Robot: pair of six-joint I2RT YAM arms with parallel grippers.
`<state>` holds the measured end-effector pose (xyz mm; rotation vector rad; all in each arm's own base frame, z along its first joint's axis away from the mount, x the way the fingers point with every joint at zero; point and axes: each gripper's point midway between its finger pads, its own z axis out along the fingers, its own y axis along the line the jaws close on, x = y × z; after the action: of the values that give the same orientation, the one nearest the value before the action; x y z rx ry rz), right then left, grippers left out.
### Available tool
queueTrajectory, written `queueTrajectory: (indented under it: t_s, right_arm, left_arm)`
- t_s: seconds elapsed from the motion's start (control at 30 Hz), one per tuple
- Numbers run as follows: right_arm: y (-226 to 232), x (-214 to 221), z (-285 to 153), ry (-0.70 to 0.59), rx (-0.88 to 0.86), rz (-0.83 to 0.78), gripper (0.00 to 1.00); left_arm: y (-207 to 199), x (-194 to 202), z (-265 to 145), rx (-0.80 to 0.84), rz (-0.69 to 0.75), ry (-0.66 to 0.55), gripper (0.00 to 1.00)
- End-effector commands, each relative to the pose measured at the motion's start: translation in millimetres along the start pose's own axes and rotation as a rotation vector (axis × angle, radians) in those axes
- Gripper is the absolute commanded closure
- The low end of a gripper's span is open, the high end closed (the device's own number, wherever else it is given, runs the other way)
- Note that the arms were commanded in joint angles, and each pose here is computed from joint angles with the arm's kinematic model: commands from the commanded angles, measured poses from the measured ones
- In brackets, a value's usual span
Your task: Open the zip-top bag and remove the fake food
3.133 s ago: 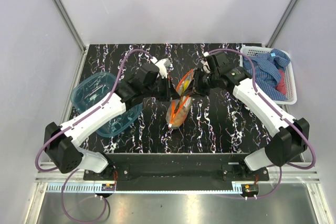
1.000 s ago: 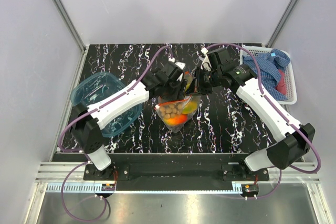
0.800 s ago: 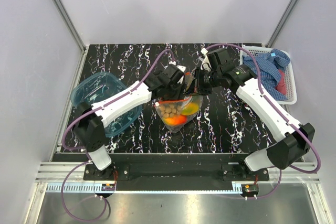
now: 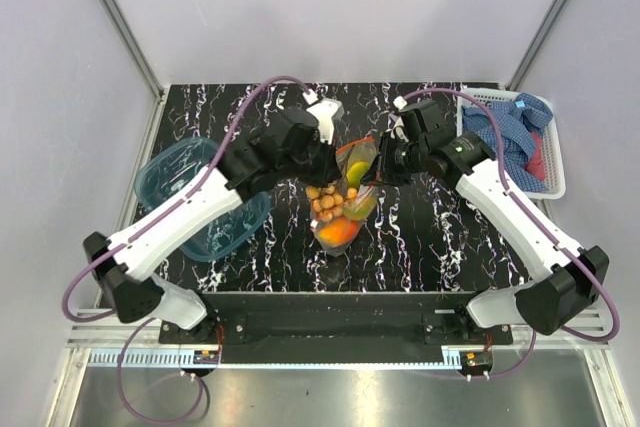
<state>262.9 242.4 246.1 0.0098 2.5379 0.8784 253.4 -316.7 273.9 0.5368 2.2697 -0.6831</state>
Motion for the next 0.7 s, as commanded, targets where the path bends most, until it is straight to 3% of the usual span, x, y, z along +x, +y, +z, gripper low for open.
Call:
queueTrajectory:
  t_s: [0.0,0.23,0.4,0.57,0.67]
  right_arm:
    - [4,-7,-8,-0.06,-0.013,-0.008,1.0]
    - [14,-1,-8,-0.028,-0.081,-0.036,1.0]
    - [15,-1,-9,-0.027,-0.086,-0.037,1.0]
    - [16,-3,-12,-0.039,-0.09,-0.04,1.0]
    - [18,-2,-12,-0.037,-0.095,-0.04,1.0]
  left_arm:
    - [-15,-39,-48,0.072,0.033,-0.209,1.0]
    - [-23,-117,-108,0.086,-0.025,-0.517,1.0]
    - [-7,-140,-134,0.08,-0.082,-0.588,1.0]
    - [50,-128,-157,-0.136,-0.124,-0.618,1.0]
    - [110,-98,-158,-0.38,-0.234,-0.585,1.0]
